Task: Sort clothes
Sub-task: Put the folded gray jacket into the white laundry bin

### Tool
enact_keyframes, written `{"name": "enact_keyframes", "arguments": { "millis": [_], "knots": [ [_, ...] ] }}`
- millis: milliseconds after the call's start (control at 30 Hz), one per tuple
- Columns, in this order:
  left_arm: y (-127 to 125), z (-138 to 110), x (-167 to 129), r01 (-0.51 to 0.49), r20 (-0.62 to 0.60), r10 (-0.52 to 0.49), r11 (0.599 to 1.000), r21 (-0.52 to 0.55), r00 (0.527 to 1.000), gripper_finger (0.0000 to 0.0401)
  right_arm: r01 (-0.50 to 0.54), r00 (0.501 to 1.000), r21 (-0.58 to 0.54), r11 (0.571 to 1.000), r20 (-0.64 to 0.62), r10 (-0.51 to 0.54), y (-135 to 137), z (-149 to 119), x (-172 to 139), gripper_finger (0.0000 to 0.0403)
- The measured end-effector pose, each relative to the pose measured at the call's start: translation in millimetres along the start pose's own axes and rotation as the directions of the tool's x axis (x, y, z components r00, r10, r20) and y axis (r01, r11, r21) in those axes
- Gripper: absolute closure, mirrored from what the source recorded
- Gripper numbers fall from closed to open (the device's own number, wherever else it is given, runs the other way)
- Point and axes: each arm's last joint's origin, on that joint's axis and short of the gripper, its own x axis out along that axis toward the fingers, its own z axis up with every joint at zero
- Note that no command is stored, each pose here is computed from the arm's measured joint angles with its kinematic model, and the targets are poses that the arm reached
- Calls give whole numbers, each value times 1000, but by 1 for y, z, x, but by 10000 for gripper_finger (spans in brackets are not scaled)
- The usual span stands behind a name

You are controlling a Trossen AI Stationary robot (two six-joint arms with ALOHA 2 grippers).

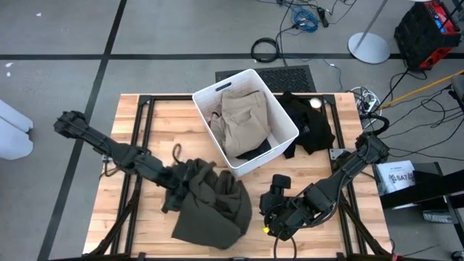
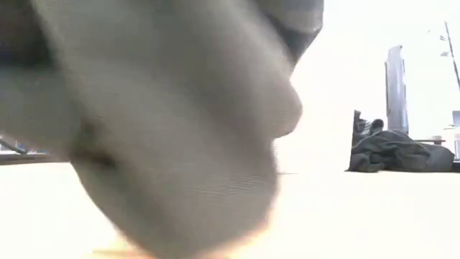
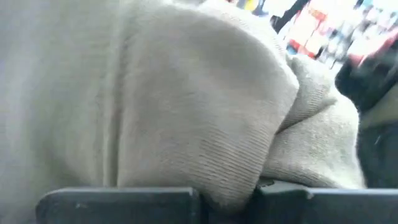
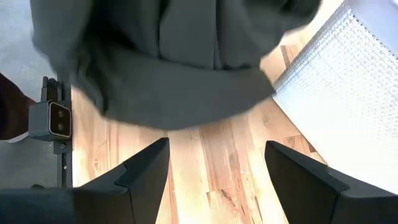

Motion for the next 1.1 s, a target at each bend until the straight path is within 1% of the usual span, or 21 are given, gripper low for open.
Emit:
{"name": "enact_keyframes", "arguments": {
  "millis": [133,267,367,467,567,667,800,933,1033,1100],
  "knots": [
    [-8,13,-12,40,129,-39,999,1,991,363,3,1000,7,1000,-27,-3,1,-4,-2,151],
    [-13,23,-20,46,239,-45,999,2,970,363,-5,998,19,1000,-58,6,3,-10,-6,151],
    [-16,34,-24,55,358,-61,998,27,932,363,-18,997,15,1000,-70,19,6,-14,-9,151],
    [-21,49,-31,37,484,-64,997,65,873,363,-47,995,26,999,-90,49,9,-17,-12,151],
    [-26,68,-41,-33,577,-32,994,102,816,363,-64,993,32,997,-100,67,12,-20,-14,151],
    [-33,90,-54,-117,650,-4,983,143,760,363,-90,988,36,995,-122,94,15,-23,-17,151],
    [-36,120,-75,-265,729,83,954,138,680,363,-106,985,50,993,-132,111,20,-28,-20,151],
    [-27,145,-90,-385,744,170,914,125,646,363,-112,984,43,993,-132,116,22,-30,-22,151],
    [-14,163,-97,-473,752,250,876,93,610,363,-110,985,44,993,-131,115,22,-30,-22,151],
    [-3,175,-101,-519,761,284,851,80,583,363,-109,985,44,993,-130,114,21,-29,-21,151]
  ]
}}
